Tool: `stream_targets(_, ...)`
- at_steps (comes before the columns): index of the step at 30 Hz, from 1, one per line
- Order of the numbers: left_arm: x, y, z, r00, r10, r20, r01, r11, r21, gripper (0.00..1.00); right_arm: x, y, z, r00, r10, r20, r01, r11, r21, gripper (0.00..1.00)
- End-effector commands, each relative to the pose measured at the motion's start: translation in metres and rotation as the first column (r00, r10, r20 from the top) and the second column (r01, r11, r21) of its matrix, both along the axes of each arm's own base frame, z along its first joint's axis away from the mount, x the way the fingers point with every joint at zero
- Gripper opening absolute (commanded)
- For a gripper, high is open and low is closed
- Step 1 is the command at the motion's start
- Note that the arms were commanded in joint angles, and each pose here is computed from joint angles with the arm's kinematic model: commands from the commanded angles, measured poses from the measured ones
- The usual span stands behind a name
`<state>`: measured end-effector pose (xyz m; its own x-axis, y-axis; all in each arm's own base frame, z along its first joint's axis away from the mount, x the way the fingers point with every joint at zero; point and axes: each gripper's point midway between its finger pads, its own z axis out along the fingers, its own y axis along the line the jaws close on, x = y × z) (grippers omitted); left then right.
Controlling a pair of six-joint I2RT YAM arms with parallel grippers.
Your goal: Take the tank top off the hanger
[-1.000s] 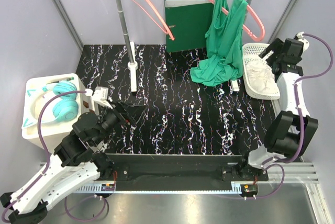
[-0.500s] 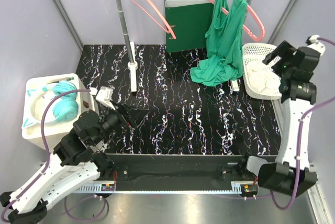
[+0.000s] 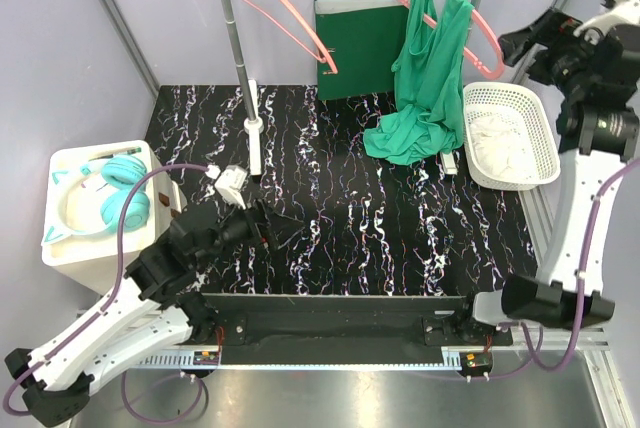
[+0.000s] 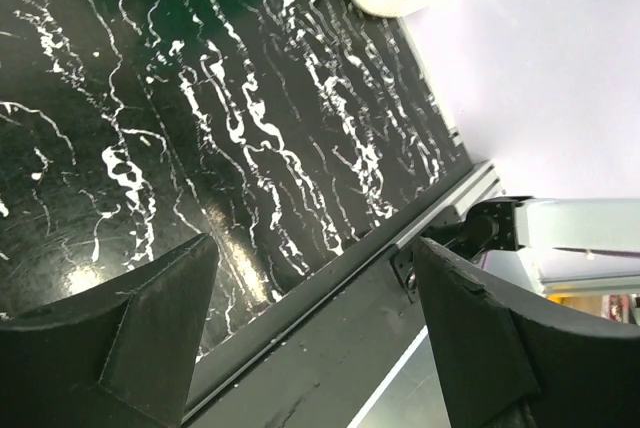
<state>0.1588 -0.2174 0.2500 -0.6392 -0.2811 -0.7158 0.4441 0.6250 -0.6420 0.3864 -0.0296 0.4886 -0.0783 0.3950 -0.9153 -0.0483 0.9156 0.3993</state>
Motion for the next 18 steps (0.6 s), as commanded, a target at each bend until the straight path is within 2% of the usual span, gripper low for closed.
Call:
stream_targets(1, 0.001, -0.002, 0.027, 0.996, 0.008, 0.086, 0.002, 0.993, -0.114, 0.82, 0.015, 0.046, 0.016, 0.971, 0.236, 0.019, -0.236, 0.971, -0.025, 0.95)
stream_targets(3, 0.005, 0.001, 0.029, 0.994, 0.044, 0.096, -0.03, 0.99, -0.139, 0.82, 0.03, 0.062, 0.015, 0.957, 0.289, 0.009, -0.288, 0.956, -0.056, 0.9)
stream_targets(8, 0.006, 0.001, 0.053, 0.988, 0.062, 0.139, -0.029, 0.974, -0.223, 0.83, 0.063, 0.054, -0.009, 0.968, 0.245, -0.059, -0.251, 0.957, -0.146, 0.87)
stream_targets(13, 0.006, -0.002, 0.062, 0.986, 0.027, 0.162, -0.001, 0.987, -0.159, 0.82, 0.075, 0.048, -0.017, 0.969, 0.233, -0.082, -0.245, 0.947, -0.208, 0.85)
stream_targets(18, 0.007, -0.01, 0.058, 0.991, 0.007, 0.135, 0.015, 0.987, -0.162, 0.82, 0.084, 0.052, -0.021, 0.961, 0.261, -0.087, -0.274, 0.937, -0.215, 0.78)
